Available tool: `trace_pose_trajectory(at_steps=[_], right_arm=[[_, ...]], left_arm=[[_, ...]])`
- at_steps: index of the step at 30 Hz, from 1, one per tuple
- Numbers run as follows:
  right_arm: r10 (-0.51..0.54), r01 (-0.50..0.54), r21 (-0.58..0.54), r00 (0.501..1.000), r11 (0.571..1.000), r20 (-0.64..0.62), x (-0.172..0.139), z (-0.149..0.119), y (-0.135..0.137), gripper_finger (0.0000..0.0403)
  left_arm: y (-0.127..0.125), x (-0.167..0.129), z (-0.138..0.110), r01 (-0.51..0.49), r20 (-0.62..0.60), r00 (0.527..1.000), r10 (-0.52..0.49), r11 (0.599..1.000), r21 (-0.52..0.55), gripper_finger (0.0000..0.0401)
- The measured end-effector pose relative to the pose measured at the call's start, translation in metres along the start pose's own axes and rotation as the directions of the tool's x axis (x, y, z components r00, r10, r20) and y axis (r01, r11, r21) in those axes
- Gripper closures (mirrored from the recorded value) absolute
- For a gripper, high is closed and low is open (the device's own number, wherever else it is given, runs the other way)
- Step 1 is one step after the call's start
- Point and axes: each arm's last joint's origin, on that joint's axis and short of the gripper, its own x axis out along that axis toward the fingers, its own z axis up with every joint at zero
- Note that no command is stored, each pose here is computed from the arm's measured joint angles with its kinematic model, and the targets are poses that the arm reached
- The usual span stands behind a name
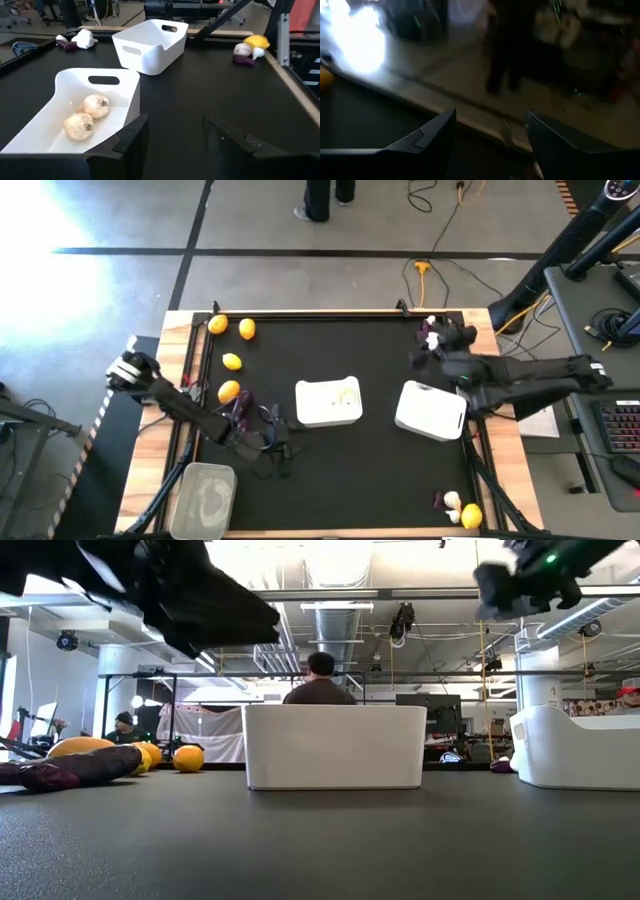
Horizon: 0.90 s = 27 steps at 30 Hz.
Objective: Sort produce into baskets
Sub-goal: Put the garlic into the left white bin
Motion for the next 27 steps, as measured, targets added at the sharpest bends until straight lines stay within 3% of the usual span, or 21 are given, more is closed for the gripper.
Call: trace_pose_trajectory(at_steps=[5,7,11,17,20,23,27], right_arm=[[-0.122,0.096,-0.096,0.939,0.991,-0.322,0.033,0.002,-0.011,0.0174],[-0.114,0.056,-0.146,0.898,0.988,-0.424,0.051,-0.005,-0.010,0.0174],[-0.052,-0.117,-0.235,0.794,0.965,-0.606,0.082,-0.021,-0.002,0.0174],[-0.150,-0.166,-0.395,0.741,0.904,-0.655,0.108,-0.029,0.013,0.0174],[-0.267,-0.102,-0.468,0.707,0.878,-0.655,0.127,-0.029,0.011,0.0174],[-0.320,-0.056,-0.440,0.606,0.896,-0.728,0.148,-0.028,-0.004,0.0174],[-0.208,-0.061,-0.267,0.474,0.962,-0.856,0.170,-0.029,-0.025,0.0174]], left_arm=[[-0.003,0.011,-0.015,-0.002,-0.007,1.000,0.003,1.000,0.006,0.0235],[-0.003,0.016,-0.018,-0.009,-0.010,1.000,0.010,0.999,0.032,0.0235],[0.000,0.026,-0.018,-0.034,-0.001,0.999,0.034,0.998,0.051,0.0235],[-0.002,0.039,-0.024,-0.051,-0.021,0.998,0.052,0.998,0.046,0.0235],[-0.005,0.047,-0.028,-0.066,-0.025,0.998,0.066,0.998,0.013,0.0235],[-0.009,0.054,-0.033,-0.074,-0.040,0.996,0.075,0.997,0.024,0.0235],[-0.012,0.059,-0.032,-0.074,-0.039,0.996,0.075,0.997,0.017,0.0235]])
